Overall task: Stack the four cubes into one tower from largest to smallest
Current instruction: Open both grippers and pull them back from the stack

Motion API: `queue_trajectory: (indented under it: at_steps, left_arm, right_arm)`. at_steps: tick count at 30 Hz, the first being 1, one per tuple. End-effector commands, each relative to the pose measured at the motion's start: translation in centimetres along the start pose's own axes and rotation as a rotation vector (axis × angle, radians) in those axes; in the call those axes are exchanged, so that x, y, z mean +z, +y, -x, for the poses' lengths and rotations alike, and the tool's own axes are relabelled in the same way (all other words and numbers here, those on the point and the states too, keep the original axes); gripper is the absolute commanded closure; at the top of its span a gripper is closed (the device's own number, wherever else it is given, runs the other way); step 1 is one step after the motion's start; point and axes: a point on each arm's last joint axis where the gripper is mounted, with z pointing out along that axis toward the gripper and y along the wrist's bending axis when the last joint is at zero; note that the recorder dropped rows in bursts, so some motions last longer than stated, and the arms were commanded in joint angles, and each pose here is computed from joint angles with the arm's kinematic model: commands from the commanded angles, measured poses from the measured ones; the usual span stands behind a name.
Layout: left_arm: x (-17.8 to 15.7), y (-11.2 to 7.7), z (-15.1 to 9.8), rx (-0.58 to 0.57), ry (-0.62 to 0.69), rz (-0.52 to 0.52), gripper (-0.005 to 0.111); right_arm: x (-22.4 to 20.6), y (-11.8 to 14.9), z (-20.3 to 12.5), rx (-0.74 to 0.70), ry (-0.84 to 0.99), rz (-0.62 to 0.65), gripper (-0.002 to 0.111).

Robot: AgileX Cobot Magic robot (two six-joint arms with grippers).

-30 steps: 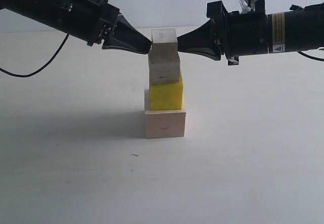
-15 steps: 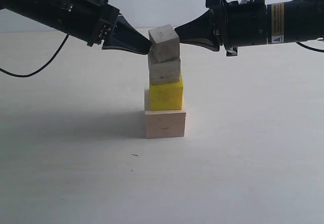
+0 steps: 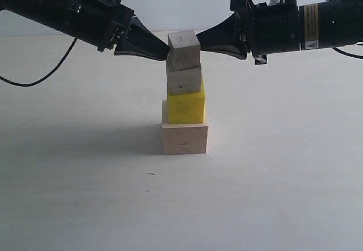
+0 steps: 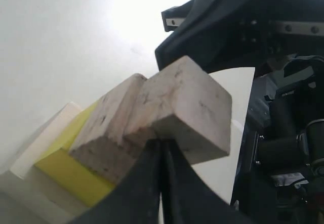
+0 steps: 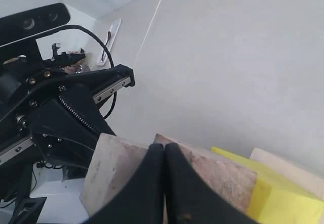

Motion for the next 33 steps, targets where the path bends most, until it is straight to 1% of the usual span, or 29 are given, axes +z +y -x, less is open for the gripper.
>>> queue_trajectory:
  at_steps: [1, 12, 29, 33]
  left_arm:
    - [-0.1, -0.2, 0.3, -0.001, -0.027, 0.006, 0.107]
    - [-1.0, 0.3, 0.3, -0.014, -0.041, 0.016, 0.107]
    - [-1.0, 0.3, 0.3, -0.016, -0.041, 0.008, 0.107]
    - [-1.3, -0.2, 0.5, 0.015, -0.05, 0.01, 0.107]
  right_arm:
    - [0.1, 0.7, -0.2, -0.025, 0.038, 0.03, 0.108]
    - [0.1, 0.8, -0.3, -0.02, 0.043, 0.041, 0.108]
    - [0.0, 0.9, -0.2, -0.024, 0.041, 0.041, 0.108]
    - [-0.3, 1.4, -0.1, -0.04, 0.031, 0.038, 0.108]
